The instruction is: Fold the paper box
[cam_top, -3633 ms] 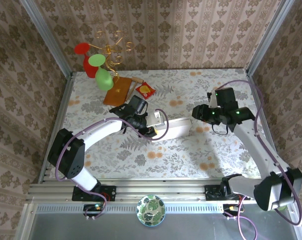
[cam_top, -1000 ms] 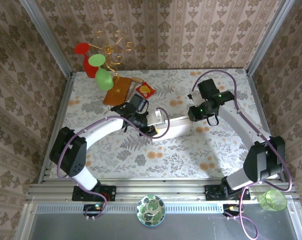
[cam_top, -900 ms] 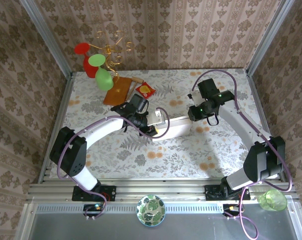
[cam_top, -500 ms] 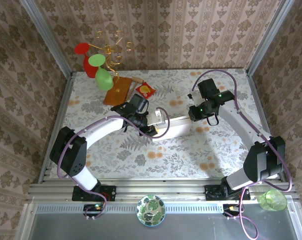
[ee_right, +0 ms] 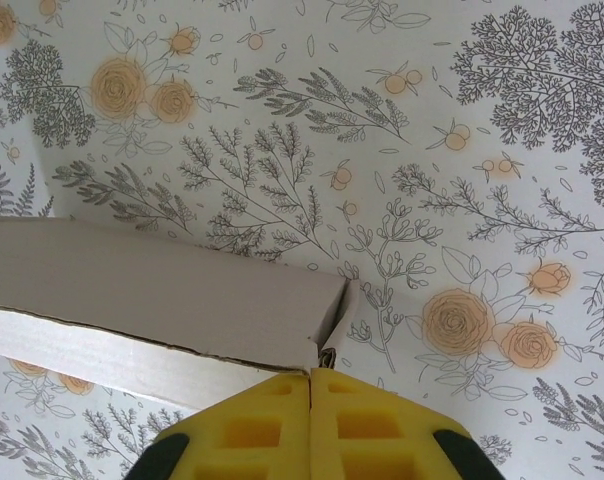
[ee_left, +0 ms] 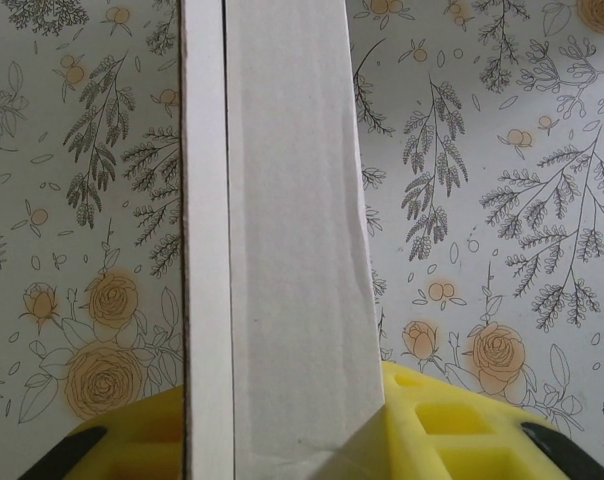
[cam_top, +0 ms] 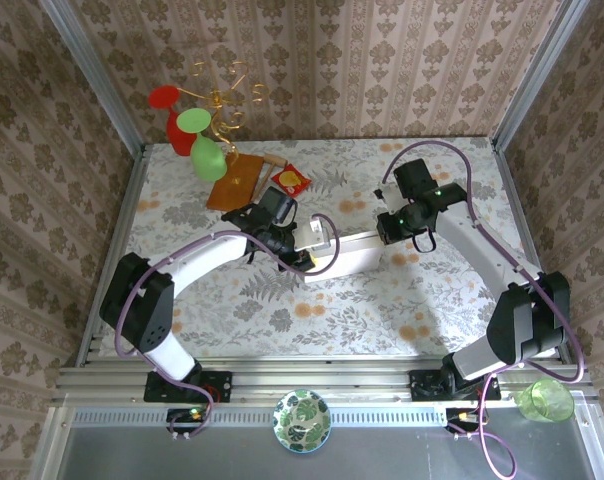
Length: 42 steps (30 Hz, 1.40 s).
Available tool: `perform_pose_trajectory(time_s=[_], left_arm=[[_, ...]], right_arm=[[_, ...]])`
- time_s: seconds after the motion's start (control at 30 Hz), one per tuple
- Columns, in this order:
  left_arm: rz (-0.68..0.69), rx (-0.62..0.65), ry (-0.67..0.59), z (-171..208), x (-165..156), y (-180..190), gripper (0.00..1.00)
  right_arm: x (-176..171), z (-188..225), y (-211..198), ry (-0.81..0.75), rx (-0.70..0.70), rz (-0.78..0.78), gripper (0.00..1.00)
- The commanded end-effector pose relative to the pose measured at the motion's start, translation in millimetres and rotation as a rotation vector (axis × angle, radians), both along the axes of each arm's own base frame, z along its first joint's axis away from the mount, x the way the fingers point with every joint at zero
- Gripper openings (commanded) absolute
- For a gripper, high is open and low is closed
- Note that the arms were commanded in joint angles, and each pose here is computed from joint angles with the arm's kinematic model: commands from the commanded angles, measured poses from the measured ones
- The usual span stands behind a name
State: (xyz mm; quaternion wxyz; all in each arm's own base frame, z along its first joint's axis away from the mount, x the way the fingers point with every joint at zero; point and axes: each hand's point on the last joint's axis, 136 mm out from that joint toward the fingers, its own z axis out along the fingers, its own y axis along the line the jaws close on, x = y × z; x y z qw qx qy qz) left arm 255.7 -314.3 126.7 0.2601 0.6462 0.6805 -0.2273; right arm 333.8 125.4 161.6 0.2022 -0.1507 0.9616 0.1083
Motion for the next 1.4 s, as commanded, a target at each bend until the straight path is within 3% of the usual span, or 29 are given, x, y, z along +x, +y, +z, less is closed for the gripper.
perform_pose_trajectory(time_s=[0.0,0.43,0.93,1.37], left_arm=[[0.009,0.017,0.05,-3.9,-1.8,3.0,0.33],[0.075,-0.017,0.118,-0.4,6.5,1.8,0.33],[0.092,-0.019,0.104,0.7,10.0,3.6,0.36],[0.149,-0.071,0.092,12.8,14.9,2.2,0.5]], right_arm=[[0.0,6.0,-3.0,-0.031,-0.014,-0.017,0.02],[-5.4,0.0,1.5,-0.042,0.035,-0.087,0.0],[-11.7,-19.2,0.3,-0.048,0.024,-0.102,0.0],[-17.9,-16.0,-2.7,-0.096,0.028,-0.127,0.0]])
